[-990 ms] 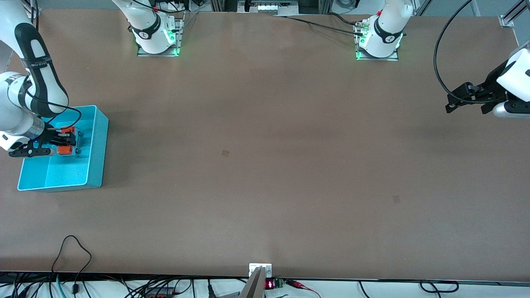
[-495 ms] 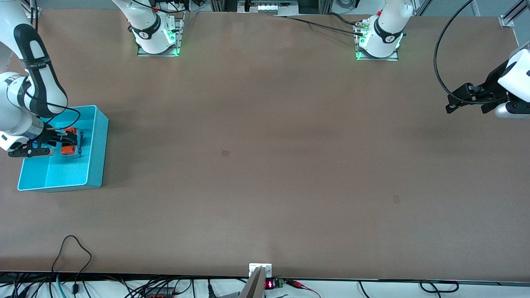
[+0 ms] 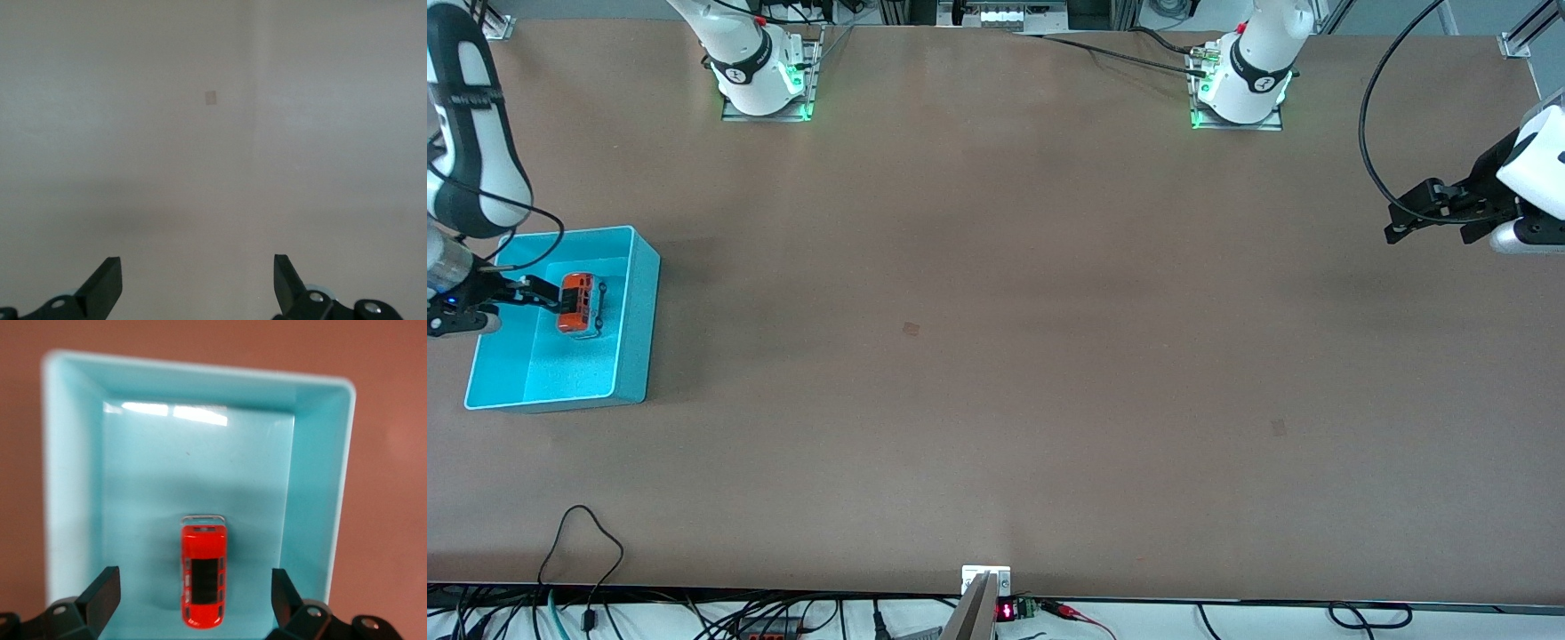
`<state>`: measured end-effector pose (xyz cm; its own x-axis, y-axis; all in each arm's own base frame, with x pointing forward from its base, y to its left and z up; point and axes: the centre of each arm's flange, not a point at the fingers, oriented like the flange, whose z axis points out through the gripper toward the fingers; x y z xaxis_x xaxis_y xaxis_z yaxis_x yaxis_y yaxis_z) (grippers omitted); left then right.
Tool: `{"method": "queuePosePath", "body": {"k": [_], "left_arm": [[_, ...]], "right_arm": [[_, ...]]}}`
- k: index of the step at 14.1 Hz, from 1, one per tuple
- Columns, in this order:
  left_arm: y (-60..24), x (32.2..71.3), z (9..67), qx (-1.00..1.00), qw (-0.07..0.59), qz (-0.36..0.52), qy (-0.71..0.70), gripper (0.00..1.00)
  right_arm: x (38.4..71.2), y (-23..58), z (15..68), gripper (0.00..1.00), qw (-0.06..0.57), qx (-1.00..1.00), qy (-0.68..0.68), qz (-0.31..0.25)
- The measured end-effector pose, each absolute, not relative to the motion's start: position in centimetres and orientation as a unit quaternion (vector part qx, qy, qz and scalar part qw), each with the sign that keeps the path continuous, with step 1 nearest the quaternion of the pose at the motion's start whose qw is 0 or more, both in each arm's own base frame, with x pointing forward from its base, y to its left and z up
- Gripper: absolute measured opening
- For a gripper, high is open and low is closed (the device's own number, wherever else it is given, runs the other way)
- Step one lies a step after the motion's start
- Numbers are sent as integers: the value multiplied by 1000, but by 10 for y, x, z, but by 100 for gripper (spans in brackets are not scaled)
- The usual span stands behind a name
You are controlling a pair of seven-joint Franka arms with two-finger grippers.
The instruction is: Wind up bus and store in blue box
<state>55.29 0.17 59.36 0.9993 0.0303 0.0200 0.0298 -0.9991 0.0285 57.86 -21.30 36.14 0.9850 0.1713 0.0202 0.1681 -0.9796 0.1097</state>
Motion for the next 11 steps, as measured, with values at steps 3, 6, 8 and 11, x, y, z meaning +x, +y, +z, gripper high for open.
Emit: {"method": "queuePosePath", "body": {"k": [3,6,8,11], "left_arm": [[2,553,594,1000,14,10,15,100],[2,553,594,1000,14,10,15,100],[2,553,594,1000,14,10,15,100],[2,553,594,1000,14,10,15,100]], "right_arm": [[596,-170,444,100,44,993,108,34],[591,-119,503,100,17,994,105,16],[581,-86,535,100,8,994,109,1],[570,-35,571,100,10,995,95,-22]]}}
